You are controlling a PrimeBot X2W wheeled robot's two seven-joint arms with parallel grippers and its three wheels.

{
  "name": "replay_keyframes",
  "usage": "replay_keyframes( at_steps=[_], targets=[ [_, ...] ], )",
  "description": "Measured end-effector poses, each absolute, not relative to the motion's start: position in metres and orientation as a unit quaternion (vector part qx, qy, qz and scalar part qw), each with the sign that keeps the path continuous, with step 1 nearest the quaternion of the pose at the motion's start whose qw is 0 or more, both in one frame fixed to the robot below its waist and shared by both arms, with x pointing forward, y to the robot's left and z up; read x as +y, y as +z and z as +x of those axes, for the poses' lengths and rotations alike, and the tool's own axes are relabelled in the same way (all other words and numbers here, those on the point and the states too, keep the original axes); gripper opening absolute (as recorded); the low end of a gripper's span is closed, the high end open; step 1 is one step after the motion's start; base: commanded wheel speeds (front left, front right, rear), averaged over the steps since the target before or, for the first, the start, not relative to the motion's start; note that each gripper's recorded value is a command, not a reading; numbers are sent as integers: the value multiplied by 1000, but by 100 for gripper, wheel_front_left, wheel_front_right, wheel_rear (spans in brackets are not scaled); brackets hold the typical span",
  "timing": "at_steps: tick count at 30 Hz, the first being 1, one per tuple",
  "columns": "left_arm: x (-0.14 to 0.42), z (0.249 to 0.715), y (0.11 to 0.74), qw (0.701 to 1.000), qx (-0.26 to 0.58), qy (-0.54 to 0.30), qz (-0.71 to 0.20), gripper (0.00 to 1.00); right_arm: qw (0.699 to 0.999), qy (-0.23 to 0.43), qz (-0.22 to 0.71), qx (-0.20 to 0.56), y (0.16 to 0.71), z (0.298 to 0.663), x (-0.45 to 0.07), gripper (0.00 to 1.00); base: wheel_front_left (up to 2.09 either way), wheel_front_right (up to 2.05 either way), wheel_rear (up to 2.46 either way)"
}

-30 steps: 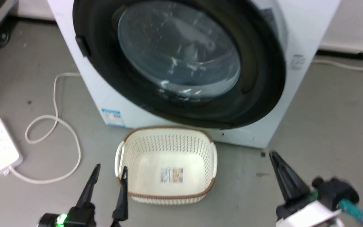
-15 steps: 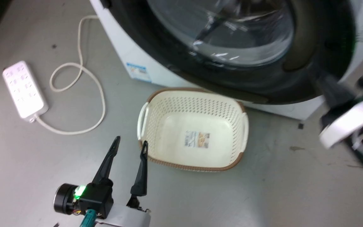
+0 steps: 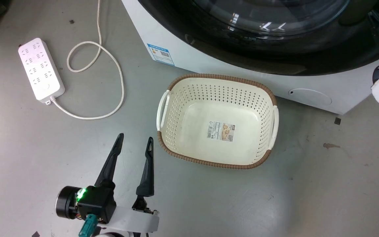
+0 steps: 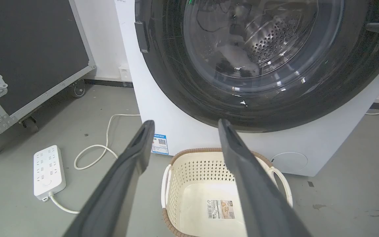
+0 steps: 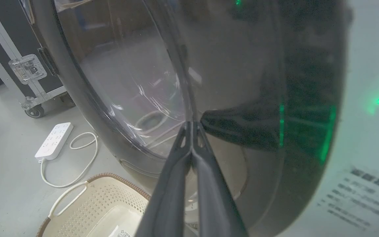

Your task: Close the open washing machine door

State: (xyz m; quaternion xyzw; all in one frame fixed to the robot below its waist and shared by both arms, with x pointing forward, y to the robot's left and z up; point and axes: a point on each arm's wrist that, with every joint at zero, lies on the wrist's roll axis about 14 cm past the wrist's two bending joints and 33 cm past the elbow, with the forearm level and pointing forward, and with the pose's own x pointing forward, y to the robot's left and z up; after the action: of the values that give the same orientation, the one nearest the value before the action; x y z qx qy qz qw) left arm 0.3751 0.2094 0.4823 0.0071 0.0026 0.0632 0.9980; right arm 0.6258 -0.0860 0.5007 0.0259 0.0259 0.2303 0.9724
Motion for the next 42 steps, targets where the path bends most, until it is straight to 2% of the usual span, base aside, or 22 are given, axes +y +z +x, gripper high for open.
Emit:
replay_keyframes(
  at_steps=[7, 8, 9, 10, 20, 28, 35, 42],
  targets=[
    [207, 372, 493, 998, -14, 59, -6, 100, 976, 217, 28, -14, 526, 614, -94, 0, 0, 0, 0],
    [207, 372, 495, 998, -18, 59, -8, 100, 976, 214, 27, -22, 531, 610, -96, 28, 0, 0, 0],
    [207, 370, 497, 998, -22, 59, -10, 100, 976, 213, 26, -29, 535, 604, -98, 91, 0, 0, 0],
    [207, 369, 500, 998, -26, 57, -13, 100, 976, 213, 24, -34, 537, 596, -99, 100, 0, 0, 0],
    [198, 340, 508, 998, -41, 36, -34, 100, 977, 199, 29, -74, 551, 483, -111, 100, 0, 0, 0],
    [175, 336, 514, 998, -52, -10, -45, 100, 990, 96, 52, -87, 542, 398, -154, 100, 0, 0, 0],
    [158, 341, 515, 997, -54, -44, -45, 100, 994, 41, 52, -85, 535, 361, -178, 100, 0, 0, 0],
    [155, 344, 515, 996, -54, -49, -41, 100, 995, 27, 51, -82, 533, 354, -185, 100, 0, 0, 0]
  ],
)
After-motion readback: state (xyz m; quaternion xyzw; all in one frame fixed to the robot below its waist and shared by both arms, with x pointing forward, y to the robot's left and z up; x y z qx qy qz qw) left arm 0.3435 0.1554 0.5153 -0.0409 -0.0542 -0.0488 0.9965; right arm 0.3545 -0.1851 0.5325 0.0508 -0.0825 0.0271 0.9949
